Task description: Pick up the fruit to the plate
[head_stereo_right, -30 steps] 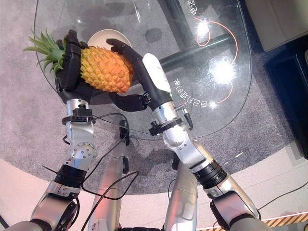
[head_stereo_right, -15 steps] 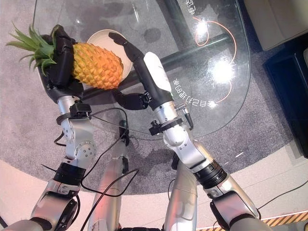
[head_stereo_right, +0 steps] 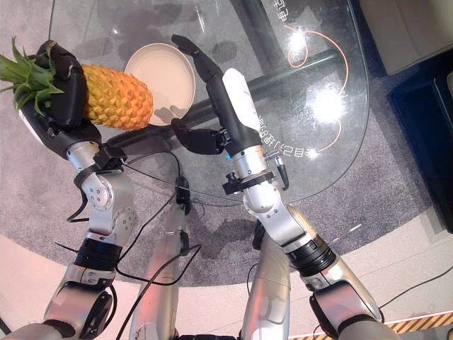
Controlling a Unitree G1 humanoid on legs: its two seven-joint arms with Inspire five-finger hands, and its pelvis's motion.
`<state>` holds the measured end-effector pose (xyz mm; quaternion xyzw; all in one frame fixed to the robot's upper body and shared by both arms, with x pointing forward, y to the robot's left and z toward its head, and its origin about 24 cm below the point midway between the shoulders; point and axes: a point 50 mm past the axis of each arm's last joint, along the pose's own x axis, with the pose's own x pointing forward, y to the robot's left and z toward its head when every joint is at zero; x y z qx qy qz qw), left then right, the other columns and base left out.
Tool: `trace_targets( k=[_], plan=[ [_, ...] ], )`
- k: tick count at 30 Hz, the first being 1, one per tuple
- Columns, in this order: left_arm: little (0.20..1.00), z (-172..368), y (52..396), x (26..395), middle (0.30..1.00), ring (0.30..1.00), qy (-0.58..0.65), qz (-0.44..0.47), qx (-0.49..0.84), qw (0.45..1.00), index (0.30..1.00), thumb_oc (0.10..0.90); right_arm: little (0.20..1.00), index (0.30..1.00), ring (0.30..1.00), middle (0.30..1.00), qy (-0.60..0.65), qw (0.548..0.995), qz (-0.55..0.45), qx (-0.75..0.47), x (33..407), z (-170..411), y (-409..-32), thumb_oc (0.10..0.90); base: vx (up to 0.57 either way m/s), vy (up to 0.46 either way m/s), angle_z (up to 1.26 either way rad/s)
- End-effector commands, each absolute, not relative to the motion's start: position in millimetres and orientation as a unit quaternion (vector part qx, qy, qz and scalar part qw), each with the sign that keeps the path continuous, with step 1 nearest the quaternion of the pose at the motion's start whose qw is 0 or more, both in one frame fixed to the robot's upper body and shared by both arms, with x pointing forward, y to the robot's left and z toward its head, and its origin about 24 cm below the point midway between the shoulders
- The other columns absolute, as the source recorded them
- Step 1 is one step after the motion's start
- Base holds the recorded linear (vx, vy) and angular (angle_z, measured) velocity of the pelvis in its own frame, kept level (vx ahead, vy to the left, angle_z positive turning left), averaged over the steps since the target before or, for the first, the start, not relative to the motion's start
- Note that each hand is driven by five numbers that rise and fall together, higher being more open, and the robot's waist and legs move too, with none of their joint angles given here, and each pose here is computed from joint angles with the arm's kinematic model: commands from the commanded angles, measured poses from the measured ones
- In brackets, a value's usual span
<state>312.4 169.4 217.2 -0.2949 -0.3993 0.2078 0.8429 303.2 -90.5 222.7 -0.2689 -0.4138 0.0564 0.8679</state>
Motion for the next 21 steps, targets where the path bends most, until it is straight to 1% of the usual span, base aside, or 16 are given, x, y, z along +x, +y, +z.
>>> trace_targets(
  k=[1, 3, 6, 12, 16, 21],
  plan=[
    [0.2, 288, 178, 289, 0.3, 0.3, -0.582, 0.172, -0.254, 0.753, 0.3, 0.1, 0.9, 0.9, 0.9, 0.9, -0.538, 0.821, -0.008, -0.19, 286, 280, -91, 0.8, 0.0, 0.0, 0.0],
    [0.2, 287, 181, 290, 0.3, 0.3, -0.585, 0.179, -0.243, 0.753, 0.3, 0.1, 0.9, 0.9, 0.9, 0.9, -0.528, 0.829, -0.047, -0.18, 291, 277, -102, 0.8, 0.0, 0.016, -0.01],
    [0.2, 283, 188, 292, 0.3, 0.3, -0.584, 0.189, -0.221, 0.758, 0.3, 0.1, 0.9, 0.9, 0.9, 0.9, -0.496, 0.849, -0.121, -0.138, 300, 263, -132, 0.8, 0.0, 0.04, -0.01],
    [0.2, 271, 210, 290, 0.3, 0.3, -0.587, 0.229, -0.183, 0.755, 0.3, 0.1, 0.9, 0.9, 0.9, 0.9, -0.408, 0.869, -0.259, -0.104, 303, 214, -195, 0.8, 0.0, 0.006, 0.0],
    [0.2, 272, 216, 290, 0.3, 0.3, -0.588, 0.238, -0.17, 0.754, 0.3, 0.1, 0.9, 0.9, 0.9, 0.9, -0.353, 0.874, -0.314, -0.113, 308, 195, -221, 0.8, 0.0, -0.007, -0.07],
    [0.2, 278, 221, 294, 0.3, 0.3, -0.59, 0.243, -0.156, 0.754, 0.3, 0.1, 0.9, 0.9, 0.9, 0.9, -0.312, 0.875, -0.35, -0.123, 313, 184, -240, 0.8, 0.0, -0.046, -0.1]
  ],
)
